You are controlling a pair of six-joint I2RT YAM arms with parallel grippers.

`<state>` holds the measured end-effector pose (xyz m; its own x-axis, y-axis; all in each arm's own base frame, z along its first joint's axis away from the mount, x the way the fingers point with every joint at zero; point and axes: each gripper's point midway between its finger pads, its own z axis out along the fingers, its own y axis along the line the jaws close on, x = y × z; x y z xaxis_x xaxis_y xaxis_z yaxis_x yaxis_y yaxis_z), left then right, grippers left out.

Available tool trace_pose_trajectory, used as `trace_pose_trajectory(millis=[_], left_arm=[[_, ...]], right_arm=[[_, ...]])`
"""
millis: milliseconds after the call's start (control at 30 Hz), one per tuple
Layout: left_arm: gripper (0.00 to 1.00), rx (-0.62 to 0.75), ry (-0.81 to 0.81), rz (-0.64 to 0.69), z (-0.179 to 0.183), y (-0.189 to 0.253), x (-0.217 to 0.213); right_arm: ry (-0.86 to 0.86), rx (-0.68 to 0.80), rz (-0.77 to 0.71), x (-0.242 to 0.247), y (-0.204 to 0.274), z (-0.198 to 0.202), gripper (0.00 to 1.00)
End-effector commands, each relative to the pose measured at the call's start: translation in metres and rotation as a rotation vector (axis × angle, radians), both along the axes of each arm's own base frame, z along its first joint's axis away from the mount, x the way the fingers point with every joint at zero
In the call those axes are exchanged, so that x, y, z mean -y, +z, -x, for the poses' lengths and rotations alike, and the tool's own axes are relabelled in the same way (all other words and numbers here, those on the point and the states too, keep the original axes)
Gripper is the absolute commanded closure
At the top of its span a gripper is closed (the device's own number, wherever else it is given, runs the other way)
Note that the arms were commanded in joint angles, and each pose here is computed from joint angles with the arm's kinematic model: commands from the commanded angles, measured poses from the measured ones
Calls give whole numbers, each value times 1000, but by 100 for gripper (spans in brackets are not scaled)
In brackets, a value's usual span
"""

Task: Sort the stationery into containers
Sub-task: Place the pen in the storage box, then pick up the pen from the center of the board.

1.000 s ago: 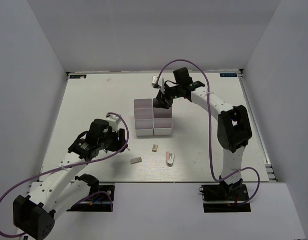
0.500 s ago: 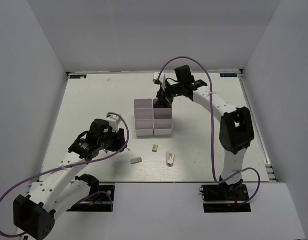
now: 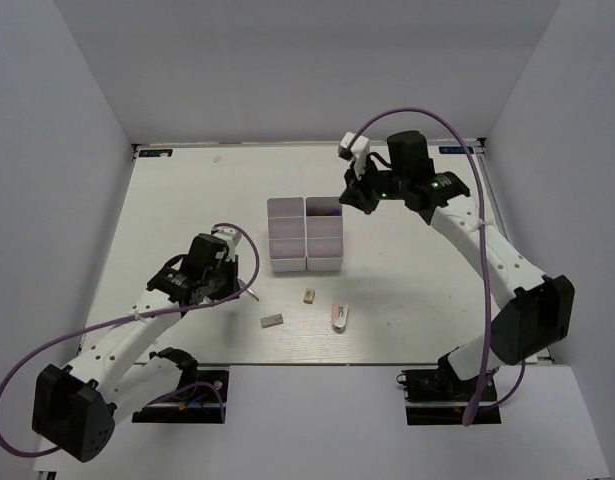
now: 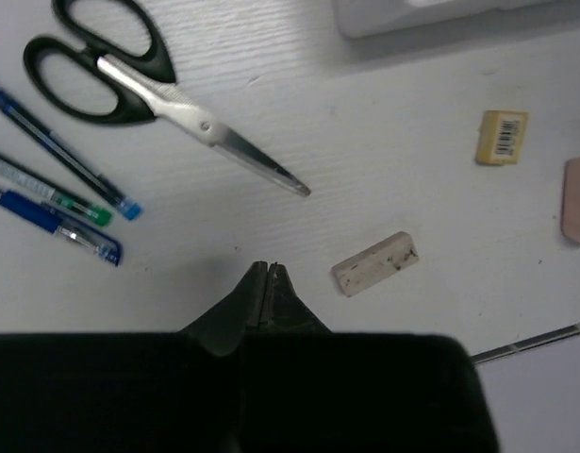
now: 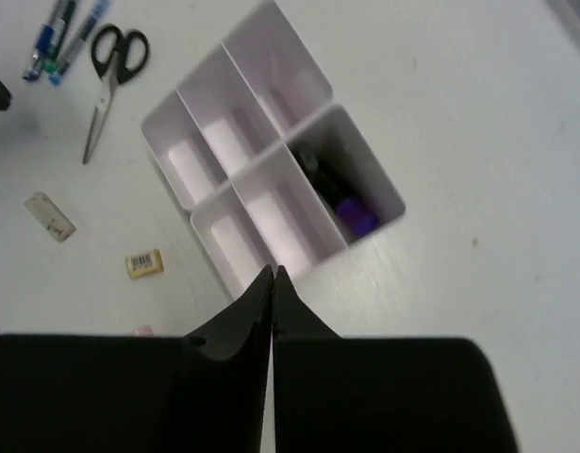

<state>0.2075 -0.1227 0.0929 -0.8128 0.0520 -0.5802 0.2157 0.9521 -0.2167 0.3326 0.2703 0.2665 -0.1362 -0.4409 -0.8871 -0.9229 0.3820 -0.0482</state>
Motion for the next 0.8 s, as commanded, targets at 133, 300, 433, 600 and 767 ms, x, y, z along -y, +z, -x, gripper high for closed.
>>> trace_pose_trajectory(millis=[133, 300, 433, 600, 767], left_arm=[[55, -83, 427, -169, -18, 10, -60], [51, -200, 592, 14, -43, 4, -81], [56, -192, 628, -20, -81, 0, -98], [61, -219, 612, -38, -107, -9, -99], [62, -246, 638, -91, -116, -22, -109]], right_arm=[[-200, -412, 221, 73, -69, 67, 27], [-287, -388, 140, 91, -90, 86, 100], [-267, -456, 122, 93, -107, 108, 63], [-297, -464, 102, 100, -114, 110, 86], [-300, -474, 92, 101, -117, 112, 86]])
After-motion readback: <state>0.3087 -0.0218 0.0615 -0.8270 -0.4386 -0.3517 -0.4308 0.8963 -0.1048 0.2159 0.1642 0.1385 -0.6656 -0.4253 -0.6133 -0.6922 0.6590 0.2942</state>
